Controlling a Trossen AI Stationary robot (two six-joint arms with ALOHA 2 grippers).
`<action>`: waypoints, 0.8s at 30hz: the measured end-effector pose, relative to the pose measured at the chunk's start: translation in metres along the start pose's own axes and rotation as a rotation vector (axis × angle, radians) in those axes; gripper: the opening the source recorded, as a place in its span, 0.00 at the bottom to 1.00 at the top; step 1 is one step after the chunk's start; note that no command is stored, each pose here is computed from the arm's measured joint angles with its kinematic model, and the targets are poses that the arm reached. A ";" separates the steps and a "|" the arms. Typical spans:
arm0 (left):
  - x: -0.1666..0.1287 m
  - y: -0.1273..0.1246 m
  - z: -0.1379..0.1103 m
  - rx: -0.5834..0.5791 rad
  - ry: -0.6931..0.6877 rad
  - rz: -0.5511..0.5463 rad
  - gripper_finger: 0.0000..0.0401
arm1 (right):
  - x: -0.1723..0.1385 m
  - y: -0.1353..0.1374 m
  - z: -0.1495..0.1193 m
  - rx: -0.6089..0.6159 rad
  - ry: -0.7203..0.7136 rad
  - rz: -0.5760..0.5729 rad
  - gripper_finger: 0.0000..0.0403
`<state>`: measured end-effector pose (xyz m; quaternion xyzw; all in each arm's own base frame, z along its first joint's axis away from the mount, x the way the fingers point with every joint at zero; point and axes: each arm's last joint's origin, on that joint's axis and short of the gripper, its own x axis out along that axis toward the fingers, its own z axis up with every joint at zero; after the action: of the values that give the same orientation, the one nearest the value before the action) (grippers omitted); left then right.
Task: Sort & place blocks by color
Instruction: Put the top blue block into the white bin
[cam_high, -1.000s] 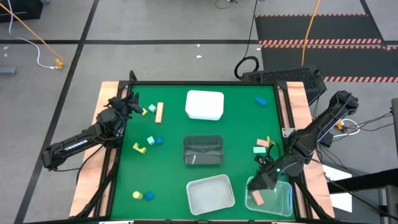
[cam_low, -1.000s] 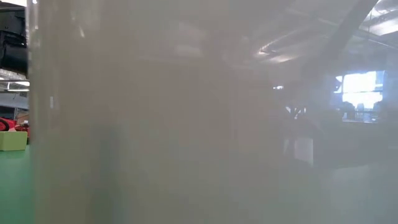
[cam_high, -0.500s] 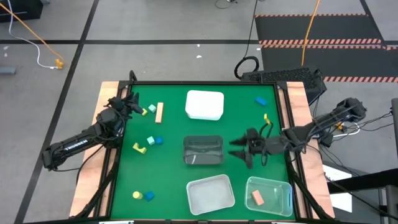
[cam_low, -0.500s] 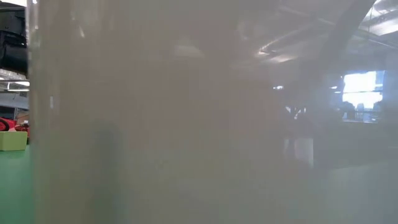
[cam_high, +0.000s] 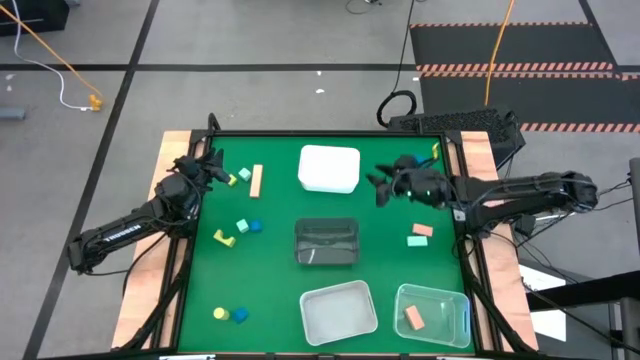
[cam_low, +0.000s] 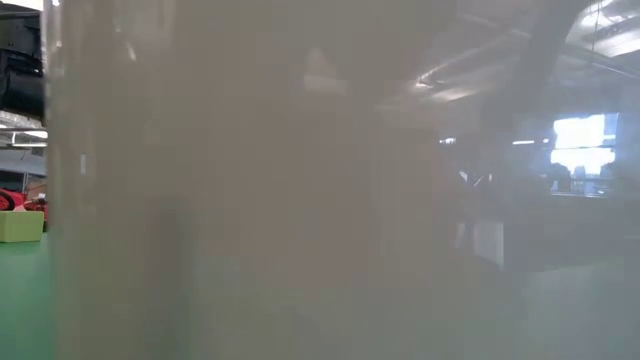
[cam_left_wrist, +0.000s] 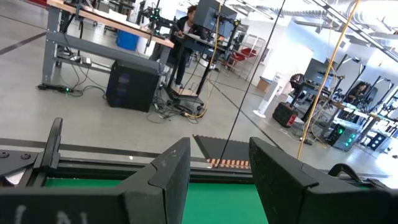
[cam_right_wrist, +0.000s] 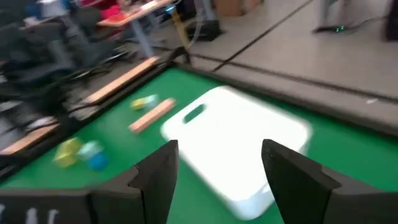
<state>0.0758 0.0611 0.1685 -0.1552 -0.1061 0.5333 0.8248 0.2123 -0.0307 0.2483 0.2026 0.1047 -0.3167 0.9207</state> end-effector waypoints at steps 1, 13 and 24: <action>0.000 0.000 0.000 0.000 0.000 0.000 0.41 | 0.002 -0.005 0.002 -0.008 -0.006 -0.023 0.54; 0.000 0.000 0.000 0.000 0.000 0.000 0.41 | 0.016 -0.055 0.011 -0.044 0.049 -0.293 0.54; 0.000 0.000 0.000 0.000 0.000 0.000 0.41 | 0.004 -0.109 -0.011 0.082 0.454 -0.524 0.54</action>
<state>0.0758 0.0611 0.1684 -0.1552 -0.1060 0.5333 0.8248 0.1471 -0.1064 0.2039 0.2709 0.3424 -0.4932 0.7524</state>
